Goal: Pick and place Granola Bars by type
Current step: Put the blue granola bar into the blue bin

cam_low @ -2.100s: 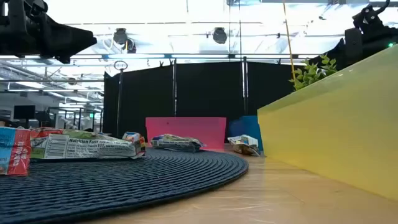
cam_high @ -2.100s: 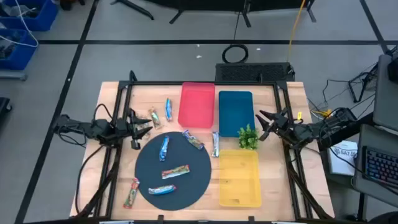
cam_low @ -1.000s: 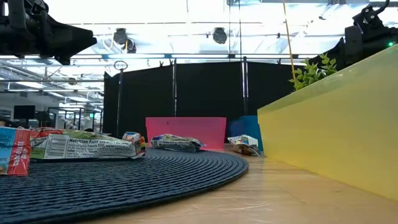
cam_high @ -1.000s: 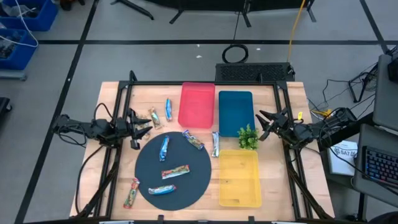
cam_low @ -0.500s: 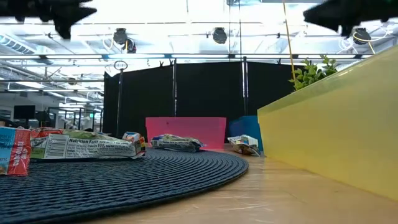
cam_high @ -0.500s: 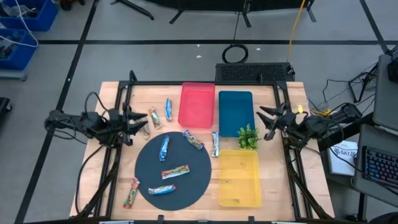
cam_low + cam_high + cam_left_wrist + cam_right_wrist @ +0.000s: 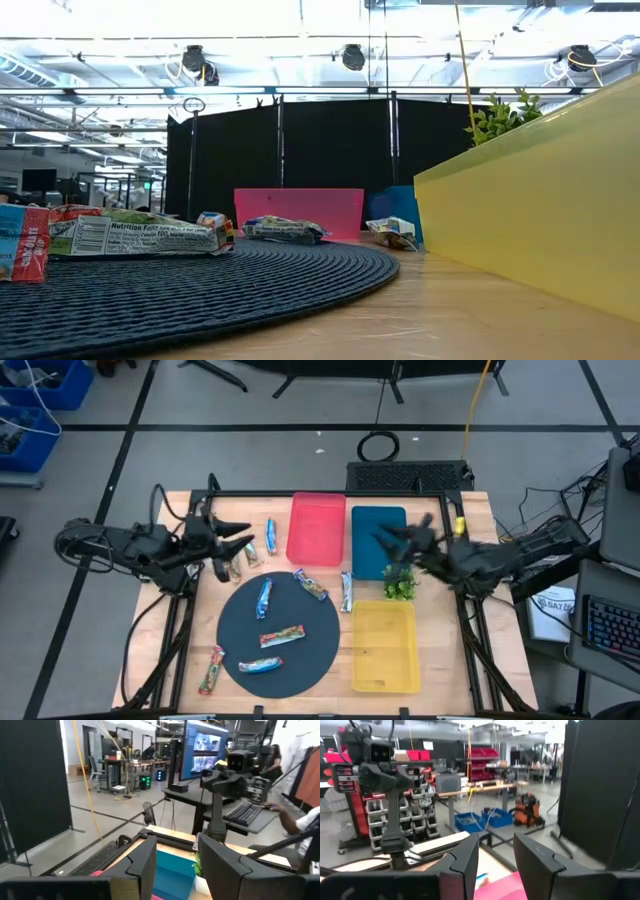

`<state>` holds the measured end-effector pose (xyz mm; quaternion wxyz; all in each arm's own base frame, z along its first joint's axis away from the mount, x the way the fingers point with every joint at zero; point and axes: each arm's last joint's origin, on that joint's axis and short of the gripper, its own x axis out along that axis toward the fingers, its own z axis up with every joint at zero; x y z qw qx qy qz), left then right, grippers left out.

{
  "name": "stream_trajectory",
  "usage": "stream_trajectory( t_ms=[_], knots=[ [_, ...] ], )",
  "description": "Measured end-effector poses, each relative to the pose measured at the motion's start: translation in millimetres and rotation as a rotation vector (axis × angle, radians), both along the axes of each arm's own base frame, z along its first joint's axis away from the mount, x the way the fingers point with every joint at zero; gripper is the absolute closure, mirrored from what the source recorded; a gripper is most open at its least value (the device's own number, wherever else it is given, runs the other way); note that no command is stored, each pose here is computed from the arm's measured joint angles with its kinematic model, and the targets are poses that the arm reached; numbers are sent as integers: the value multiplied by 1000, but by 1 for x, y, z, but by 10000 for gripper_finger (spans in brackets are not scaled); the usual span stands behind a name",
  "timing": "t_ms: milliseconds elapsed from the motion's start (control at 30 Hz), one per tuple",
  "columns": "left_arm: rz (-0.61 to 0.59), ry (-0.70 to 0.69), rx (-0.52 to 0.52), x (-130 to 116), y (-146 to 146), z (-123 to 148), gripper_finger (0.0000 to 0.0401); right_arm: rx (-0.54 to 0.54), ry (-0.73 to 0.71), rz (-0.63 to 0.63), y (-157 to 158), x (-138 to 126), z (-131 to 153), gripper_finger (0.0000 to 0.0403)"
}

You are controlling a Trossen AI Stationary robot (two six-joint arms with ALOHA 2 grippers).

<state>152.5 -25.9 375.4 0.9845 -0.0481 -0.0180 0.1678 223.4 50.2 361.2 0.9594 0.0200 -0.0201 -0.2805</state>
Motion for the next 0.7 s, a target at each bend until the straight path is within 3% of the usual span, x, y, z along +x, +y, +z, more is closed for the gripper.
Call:
stream_trajectory(
  t_ms=[100,400,600,700],
  knots=[
    [-1,29,29,12,-3,4,252,-7,51,-37,7,32,-3,286],
    [-12,38,-10,27,-8,7,252,-46,135,-430,19,109,-19,286],
    [-16,18,-57,25,-8,8,252,-95,167,-688,27,140,17,286],
    [-69,28,-53,26,-9,7,252,-128,216,-712,30,150,43,286]
  ],
)
